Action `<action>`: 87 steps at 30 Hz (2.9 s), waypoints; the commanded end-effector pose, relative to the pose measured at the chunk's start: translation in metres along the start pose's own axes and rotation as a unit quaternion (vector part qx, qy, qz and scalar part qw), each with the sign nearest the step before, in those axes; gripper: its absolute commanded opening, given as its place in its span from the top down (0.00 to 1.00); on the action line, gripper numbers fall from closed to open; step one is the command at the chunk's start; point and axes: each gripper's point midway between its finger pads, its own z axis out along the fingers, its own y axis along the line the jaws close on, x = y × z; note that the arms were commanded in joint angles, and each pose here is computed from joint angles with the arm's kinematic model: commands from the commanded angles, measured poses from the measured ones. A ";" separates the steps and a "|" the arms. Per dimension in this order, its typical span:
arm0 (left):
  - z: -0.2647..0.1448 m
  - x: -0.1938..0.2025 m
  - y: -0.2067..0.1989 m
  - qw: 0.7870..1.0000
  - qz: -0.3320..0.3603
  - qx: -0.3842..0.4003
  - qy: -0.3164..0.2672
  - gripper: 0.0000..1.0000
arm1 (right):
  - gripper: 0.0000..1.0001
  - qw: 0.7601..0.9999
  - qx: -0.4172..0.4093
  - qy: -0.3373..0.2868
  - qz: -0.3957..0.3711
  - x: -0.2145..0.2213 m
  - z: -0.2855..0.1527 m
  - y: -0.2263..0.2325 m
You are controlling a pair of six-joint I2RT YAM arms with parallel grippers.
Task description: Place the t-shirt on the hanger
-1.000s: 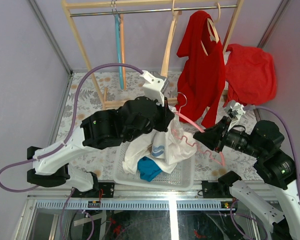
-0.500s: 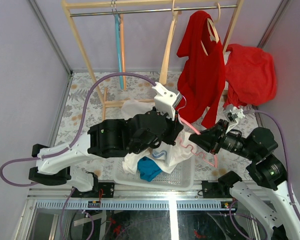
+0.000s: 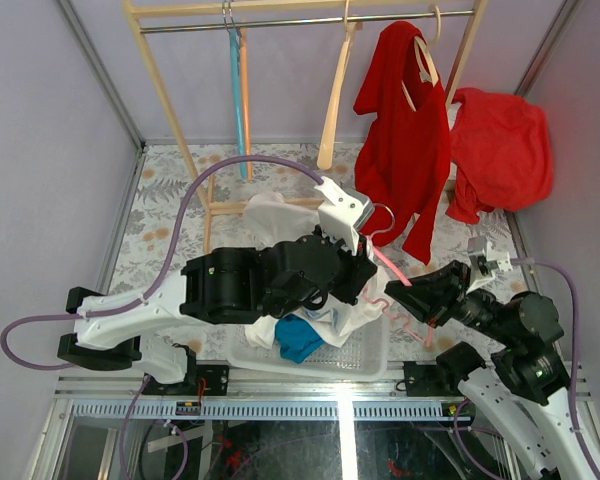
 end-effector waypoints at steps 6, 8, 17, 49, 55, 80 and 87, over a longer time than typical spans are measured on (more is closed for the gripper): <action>-0.002 0.018 -0.001 1.000 -0.015 0.023 0.005 0.75 | 1.00 0.990 -0.057 -0.130 -0.023 -0.014 -0.022 0.021; -0.007 0.017 -0.001 0.999 -0.017 0.032 0.003 0.70 | 1.00 0.989 -0.062 -0.131 -0.018 -0.011 -0.022 0.021; -0.041 0.004 -0.002 0.997 -0.030 0.077 -0.005 0.60 | 1.00 0.989 -0.071 -0.133 -0.007 -0.006 -0.016 0.017; -0.152 -0.035 0.094 0.997 -0.023 -0.002 -0.076 0.35 | 1.00 0.960 -0.278 -0.004 0.031 -0.002 0.023 0.056; -0.152 -0.033 0.085 0.998 -0.006 0.018 -0.058 0.34 | 1.00 0.947 -0.319 0.012 0.040 -0.007 0.022 0.067; -0.131 0.006 0.036 0.990 0.050 0.127 0.022 0.30 | 1.00 0.931 -0.360 0.032 0.049 -0.017 0.021 0.078; -0.127 0.006 0.033 0.989 0.052 0.137 0.010 0.30 | 1.00 0.931 -0.361 0.034 0.054 -0.021 0.029 0.075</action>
